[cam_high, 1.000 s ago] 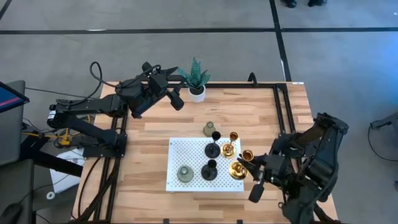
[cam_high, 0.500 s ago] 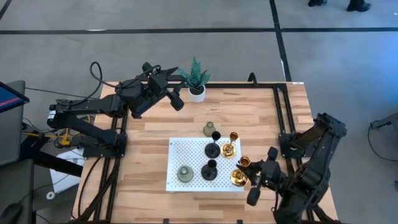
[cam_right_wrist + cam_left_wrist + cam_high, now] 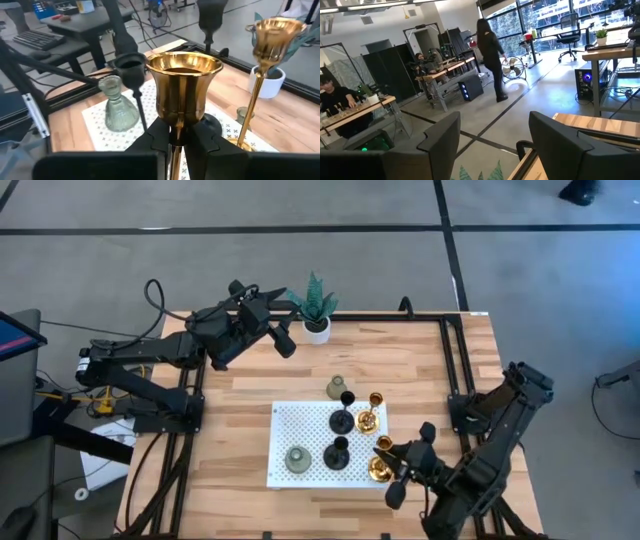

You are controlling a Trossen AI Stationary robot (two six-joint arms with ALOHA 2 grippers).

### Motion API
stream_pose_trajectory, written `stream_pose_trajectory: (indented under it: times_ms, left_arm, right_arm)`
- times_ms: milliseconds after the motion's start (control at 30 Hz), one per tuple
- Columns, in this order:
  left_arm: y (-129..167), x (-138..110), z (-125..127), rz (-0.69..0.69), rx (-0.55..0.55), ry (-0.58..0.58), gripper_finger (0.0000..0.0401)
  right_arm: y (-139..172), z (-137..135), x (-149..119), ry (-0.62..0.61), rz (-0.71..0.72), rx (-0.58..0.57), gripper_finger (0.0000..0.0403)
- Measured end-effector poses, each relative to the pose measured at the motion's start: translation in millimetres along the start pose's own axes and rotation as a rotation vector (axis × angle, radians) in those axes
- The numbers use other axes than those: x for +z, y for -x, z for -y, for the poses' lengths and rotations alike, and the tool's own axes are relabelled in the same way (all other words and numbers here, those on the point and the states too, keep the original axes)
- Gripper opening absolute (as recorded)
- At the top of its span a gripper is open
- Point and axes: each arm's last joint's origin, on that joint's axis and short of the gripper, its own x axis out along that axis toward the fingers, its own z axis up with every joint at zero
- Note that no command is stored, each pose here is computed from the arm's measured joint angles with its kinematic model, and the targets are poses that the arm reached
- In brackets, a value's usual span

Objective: Pick & Place candle stick holders
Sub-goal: Align the gold candle holder with the other gold candle holder on the shelf

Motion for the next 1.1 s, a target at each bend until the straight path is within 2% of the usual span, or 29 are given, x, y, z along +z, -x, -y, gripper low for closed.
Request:
stream_pose_trajectory:
  times_ms: [367,600,1100]
  left_arm:
    - [0,0,0,0.000,0.000,0.000,0.0237]
    - [0,0,0,-0.001,0.000,-0.001,0.0237]
    - [0,-1,0,-0.005,-0.002,-0.005,0.0237]
  right_arm:
    - [-19,-1,-19,-0.043,0.018,-0.022,0.0023]
    - [-33,3,-27,-0.026,0.033,-0.060,0.0023]
    - [-49,10,-30,-0.009,0.044,-0.115,0.0023]
